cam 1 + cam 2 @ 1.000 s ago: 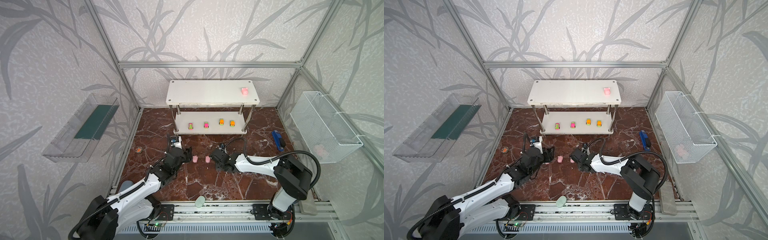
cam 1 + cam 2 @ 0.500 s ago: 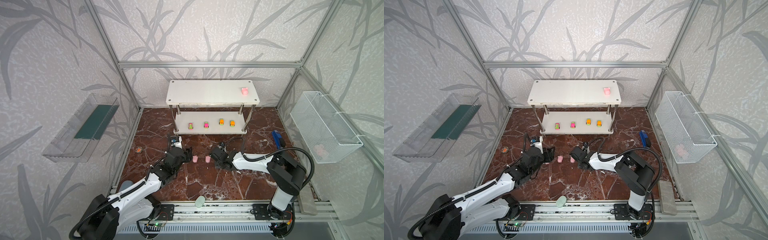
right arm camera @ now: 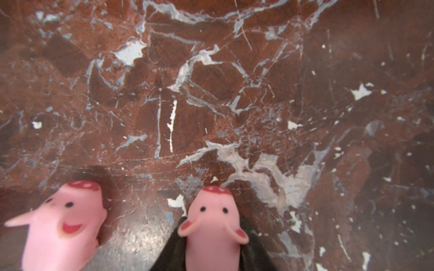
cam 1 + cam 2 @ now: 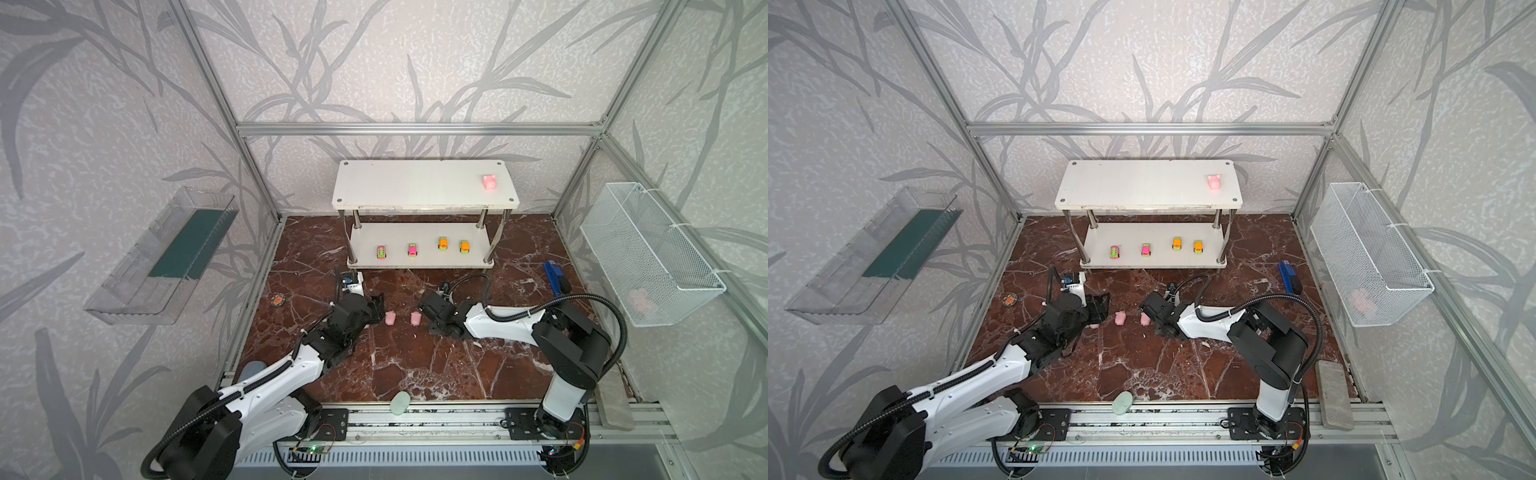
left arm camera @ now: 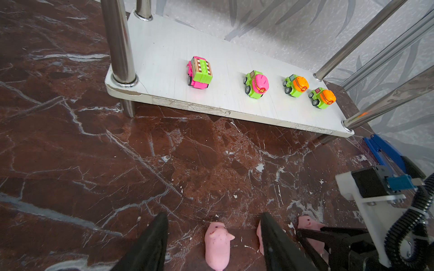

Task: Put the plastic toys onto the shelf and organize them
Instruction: 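Grasp the pink pig nearest the right gripper and lift it, then carry the pink pig with the right gripper up onto the top shelf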

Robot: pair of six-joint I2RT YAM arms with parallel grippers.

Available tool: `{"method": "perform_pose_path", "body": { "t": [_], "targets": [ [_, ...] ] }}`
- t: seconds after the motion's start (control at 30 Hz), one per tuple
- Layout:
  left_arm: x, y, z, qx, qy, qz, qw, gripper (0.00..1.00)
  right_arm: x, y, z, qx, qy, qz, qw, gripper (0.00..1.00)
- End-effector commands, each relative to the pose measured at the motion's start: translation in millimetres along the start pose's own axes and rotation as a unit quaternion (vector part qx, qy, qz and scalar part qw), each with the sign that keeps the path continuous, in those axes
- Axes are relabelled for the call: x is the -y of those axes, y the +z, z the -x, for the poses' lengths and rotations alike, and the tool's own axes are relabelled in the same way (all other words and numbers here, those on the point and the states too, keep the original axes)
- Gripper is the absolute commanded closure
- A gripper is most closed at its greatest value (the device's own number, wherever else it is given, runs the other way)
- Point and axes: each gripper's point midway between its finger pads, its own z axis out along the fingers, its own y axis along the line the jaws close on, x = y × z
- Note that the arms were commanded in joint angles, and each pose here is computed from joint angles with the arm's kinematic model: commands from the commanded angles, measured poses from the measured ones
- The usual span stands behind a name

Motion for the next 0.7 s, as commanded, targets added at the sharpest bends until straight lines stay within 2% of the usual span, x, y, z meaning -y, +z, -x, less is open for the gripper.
{"method": "perform_pose_path", "body": {
  "t": [0.0, 0.17, 0.37, 0.47, 0.53, 0.67],
  "targets": [
    [-3.6, 1.1, -3.2, -0.001, -0.007, 0.002, 1.0, 0.39, 10.9, 1.9, -5.8, -0.009, -0.005, -0.02, 1.0, 0.73],
    [-3.4, 1.2, -3.4, 0.0, -0.008, 0.001, 1.0, 0.39, 23.0, -11.7, -3.0, 0.004, -0.022, -0.033, 0.999, 0.77],
    [-4.4, 0.8, -4.0, -0.001, -0.008, 0.001, 1.0, 0.39, 36.6, -60.8, 19.6, 0.042, -0.039, -0.021, 0.998, 0.76],
    [-4.6, -0.3, -2.8, 0.001, -0.008, 0.0, 1.0, 0.39, 40.5, -100.7, 41.3, 0.07, -0.061, -0.007, 0.996, 0.76],
    [-4.6, -0.8, -2.3, 0.001, -0.008, 0.0, 1.0, 0.39, 37.1, -133.1, 63.2, 0.103, -0.086, 0.016, 0.991, 0.75],
    [-4.5, -0.9, -1.0, 0.002, -0.008, 0.0, 1.0, 0.39, 34.3, -202.4, 113.1, 0.18, -0.099, 0.042, 0.978, 0.74]
  ]
}}
